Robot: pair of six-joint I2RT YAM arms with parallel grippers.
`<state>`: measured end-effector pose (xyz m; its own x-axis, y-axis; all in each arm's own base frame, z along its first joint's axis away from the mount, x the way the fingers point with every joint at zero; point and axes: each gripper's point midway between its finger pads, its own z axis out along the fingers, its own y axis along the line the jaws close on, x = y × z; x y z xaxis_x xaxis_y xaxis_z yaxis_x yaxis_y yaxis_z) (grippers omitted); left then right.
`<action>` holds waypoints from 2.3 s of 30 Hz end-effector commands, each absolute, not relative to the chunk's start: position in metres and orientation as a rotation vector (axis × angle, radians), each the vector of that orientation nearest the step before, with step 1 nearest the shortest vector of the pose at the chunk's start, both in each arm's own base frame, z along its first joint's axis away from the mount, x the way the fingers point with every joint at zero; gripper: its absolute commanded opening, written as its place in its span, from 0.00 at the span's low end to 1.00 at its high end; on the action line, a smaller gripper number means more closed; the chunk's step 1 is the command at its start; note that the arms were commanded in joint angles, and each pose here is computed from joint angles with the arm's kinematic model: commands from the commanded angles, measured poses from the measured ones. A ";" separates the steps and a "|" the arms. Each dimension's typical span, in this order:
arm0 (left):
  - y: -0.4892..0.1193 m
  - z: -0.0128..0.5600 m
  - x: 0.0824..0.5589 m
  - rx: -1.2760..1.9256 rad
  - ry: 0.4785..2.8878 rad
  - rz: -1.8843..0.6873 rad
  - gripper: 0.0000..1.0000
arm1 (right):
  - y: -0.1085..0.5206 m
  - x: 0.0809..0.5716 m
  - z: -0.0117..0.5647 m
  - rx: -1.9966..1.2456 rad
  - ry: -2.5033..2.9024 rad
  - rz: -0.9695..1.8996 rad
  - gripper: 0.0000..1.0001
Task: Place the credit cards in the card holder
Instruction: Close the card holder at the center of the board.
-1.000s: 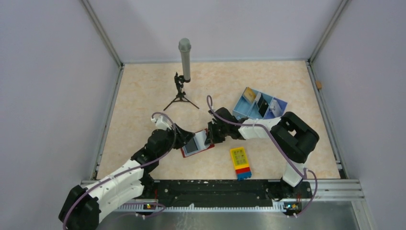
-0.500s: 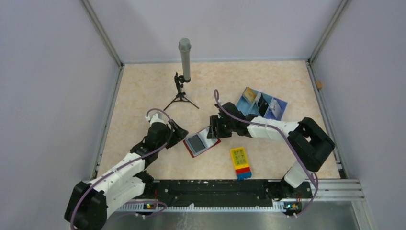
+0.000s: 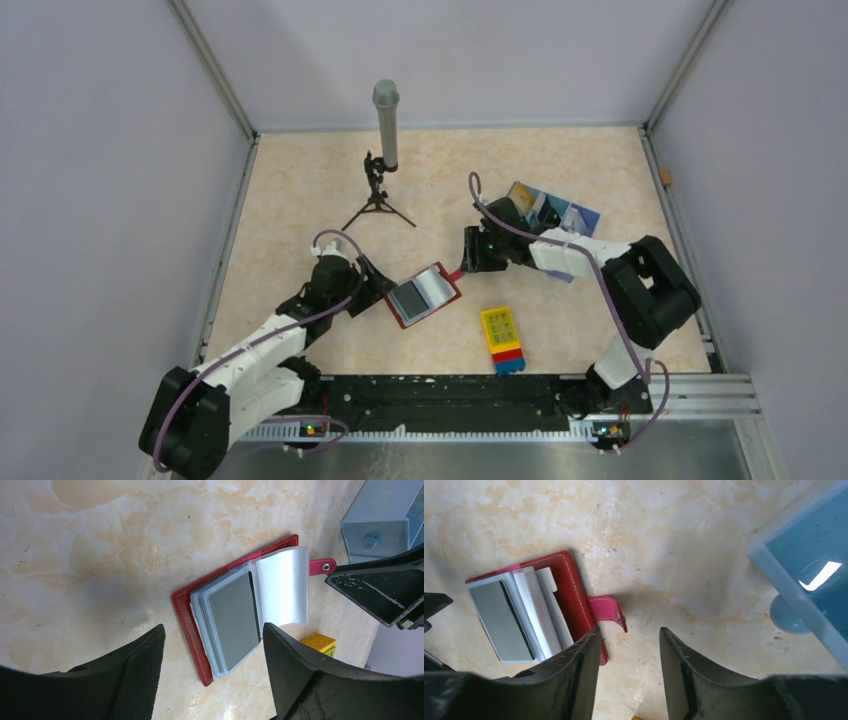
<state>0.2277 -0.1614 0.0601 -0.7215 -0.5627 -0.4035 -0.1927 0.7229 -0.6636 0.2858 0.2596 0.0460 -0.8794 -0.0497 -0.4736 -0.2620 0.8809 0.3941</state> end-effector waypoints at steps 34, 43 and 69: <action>-0.181 0.049 0.237 -0.476 2.357 -0.937 0.66 | 0.353 0.233 0.137 -0.538 2.385 0.924 0.00; -0.188 0.041 0.238 -0.502 2.326 -1.021 0.62 | 0.403 0.210 0.139 -0.464 2.327 1.097 0.00; -0.202 0.039 0.246 -0.514 2.269 -0.917 0.59 | 0.355 0.242 0.108 -0.235 2.356 0.884 0.00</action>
